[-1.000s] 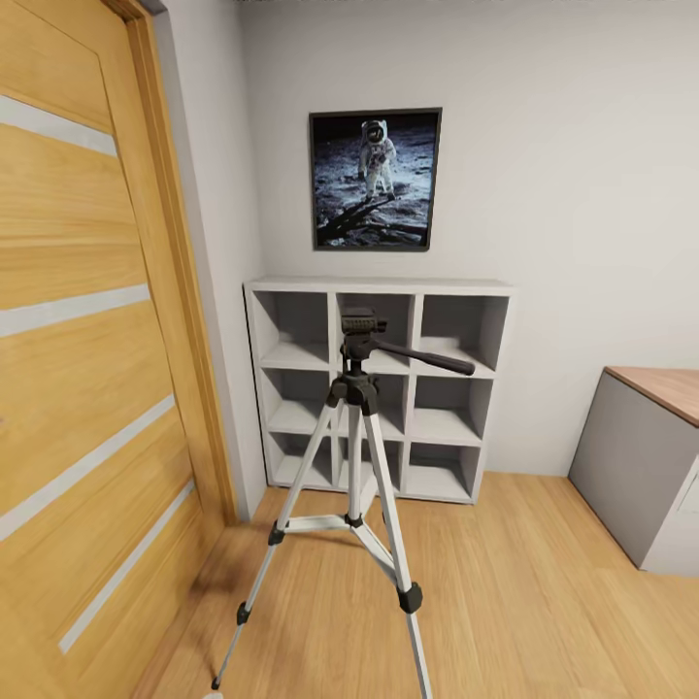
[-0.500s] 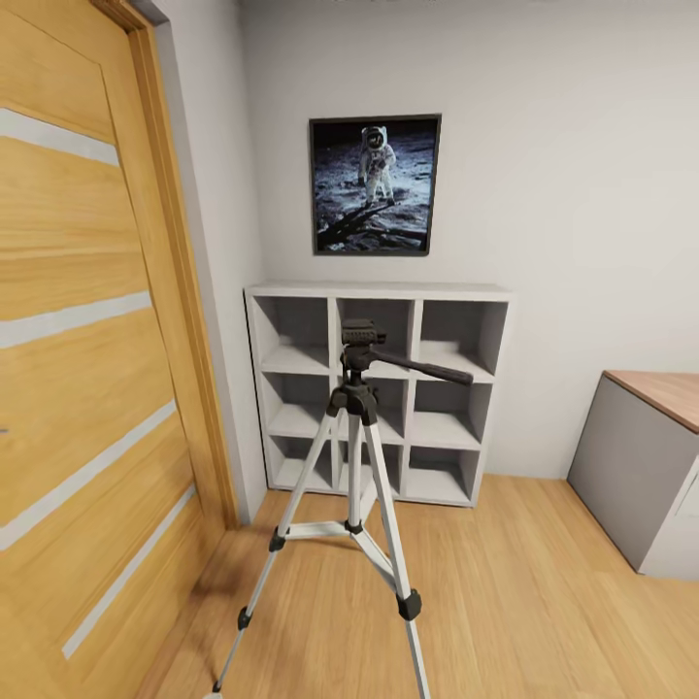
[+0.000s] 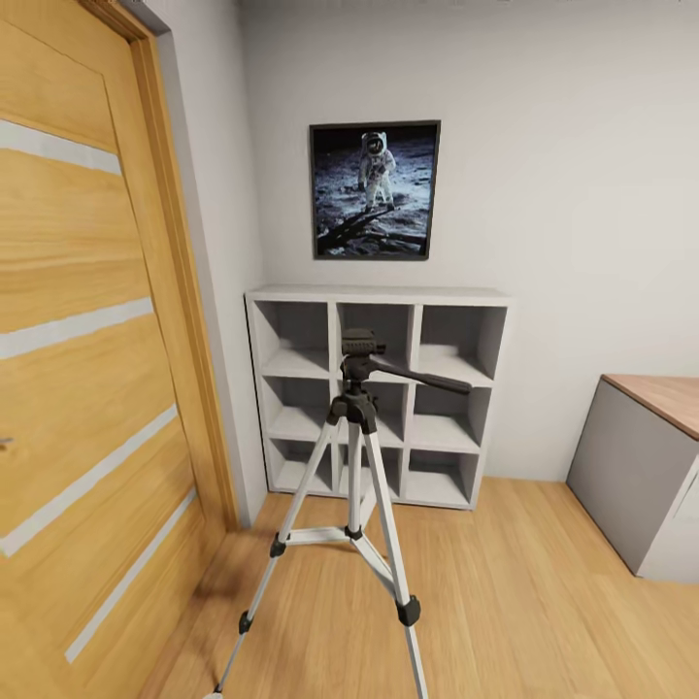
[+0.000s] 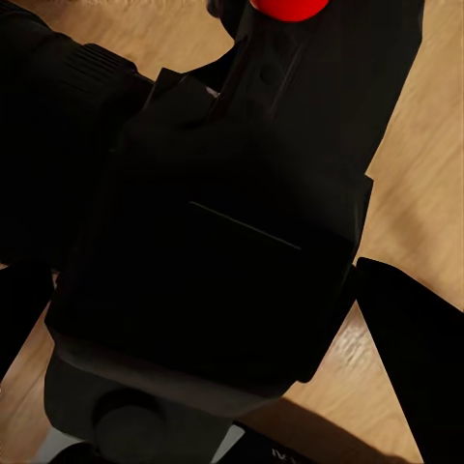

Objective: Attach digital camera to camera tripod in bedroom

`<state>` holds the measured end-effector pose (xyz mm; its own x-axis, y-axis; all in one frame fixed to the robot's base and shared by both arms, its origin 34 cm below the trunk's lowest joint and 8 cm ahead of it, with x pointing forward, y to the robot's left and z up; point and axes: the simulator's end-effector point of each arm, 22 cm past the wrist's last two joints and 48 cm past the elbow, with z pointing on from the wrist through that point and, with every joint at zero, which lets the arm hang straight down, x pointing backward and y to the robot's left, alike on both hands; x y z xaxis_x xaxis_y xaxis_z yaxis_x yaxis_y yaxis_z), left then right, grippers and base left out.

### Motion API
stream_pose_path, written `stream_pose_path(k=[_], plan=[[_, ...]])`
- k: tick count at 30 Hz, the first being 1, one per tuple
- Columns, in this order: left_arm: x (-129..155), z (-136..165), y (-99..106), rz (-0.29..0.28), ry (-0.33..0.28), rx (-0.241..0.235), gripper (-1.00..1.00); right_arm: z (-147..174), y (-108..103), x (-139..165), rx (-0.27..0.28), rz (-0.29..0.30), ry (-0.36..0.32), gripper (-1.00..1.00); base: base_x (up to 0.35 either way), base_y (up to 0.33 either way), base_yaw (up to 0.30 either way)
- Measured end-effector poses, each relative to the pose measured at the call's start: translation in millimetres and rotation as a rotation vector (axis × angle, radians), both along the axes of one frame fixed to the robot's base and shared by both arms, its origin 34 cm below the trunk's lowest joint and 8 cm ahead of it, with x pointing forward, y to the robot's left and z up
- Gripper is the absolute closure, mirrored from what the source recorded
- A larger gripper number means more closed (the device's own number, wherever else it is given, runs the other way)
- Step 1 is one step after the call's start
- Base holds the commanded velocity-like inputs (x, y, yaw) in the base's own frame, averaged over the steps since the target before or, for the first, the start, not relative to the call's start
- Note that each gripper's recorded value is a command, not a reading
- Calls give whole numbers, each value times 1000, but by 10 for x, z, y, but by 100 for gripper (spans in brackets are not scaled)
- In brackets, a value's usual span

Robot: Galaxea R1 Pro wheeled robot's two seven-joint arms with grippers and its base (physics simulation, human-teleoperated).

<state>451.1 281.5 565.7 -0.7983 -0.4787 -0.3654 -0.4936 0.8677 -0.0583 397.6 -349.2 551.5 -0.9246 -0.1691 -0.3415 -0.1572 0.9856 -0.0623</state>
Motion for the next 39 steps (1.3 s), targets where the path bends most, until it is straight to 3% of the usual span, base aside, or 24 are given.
stream_pose_path(k=[39], plan=[[-71,508,24,0,4,4,100,511,-9,-66,-2,-1,3,-100,0,0,0]])
